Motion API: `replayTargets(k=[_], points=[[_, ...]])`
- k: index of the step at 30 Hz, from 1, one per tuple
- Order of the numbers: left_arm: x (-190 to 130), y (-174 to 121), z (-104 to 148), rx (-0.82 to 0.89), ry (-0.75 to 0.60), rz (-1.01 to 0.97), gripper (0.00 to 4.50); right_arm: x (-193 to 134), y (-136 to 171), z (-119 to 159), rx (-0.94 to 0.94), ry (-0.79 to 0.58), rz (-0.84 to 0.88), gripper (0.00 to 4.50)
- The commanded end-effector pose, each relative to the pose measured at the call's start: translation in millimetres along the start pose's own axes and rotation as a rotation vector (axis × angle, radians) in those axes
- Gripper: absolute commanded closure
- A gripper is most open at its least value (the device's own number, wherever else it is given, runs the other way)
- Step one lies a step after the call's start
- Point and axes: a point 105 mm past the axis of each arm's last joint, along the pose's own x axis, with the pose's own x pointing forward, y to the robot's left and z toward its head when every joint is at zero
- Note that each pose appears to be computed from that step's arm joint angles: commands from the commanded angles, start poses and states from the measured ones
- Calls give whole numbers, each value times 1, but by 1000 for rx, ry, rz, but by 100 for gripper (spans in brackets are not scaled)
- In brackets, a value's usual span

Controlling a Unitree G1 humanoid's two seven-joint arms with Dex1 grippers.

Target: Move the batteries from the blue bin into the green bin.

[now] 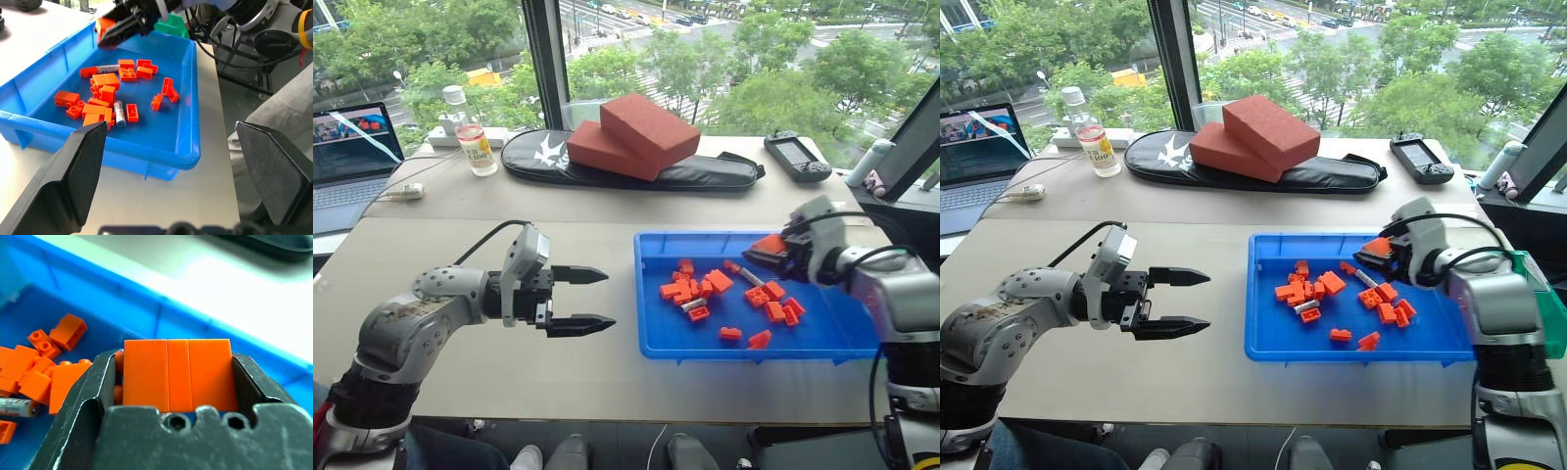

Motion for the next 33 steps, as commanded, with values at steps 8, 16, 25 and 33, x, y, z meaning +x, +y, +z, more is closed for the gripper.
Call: replayTargets(k=[8, 16, 25, 33], points=[[-2, -3, 8, 35, -3, -10, 0, -51, -12, -62, -9, 274, -135, 66], [-1, -2, 10, 41, 2, -15, 0, -18, 3, -13, -12, 75, -53, 2], [0, -3, 12, 43, -3, -10, 0, 44, 12, -25, -11, 153, 45, 2], [0, -6, 12, 37, -7, 2, 0, 61, 13, -39, -67, 246, 92, 2]])
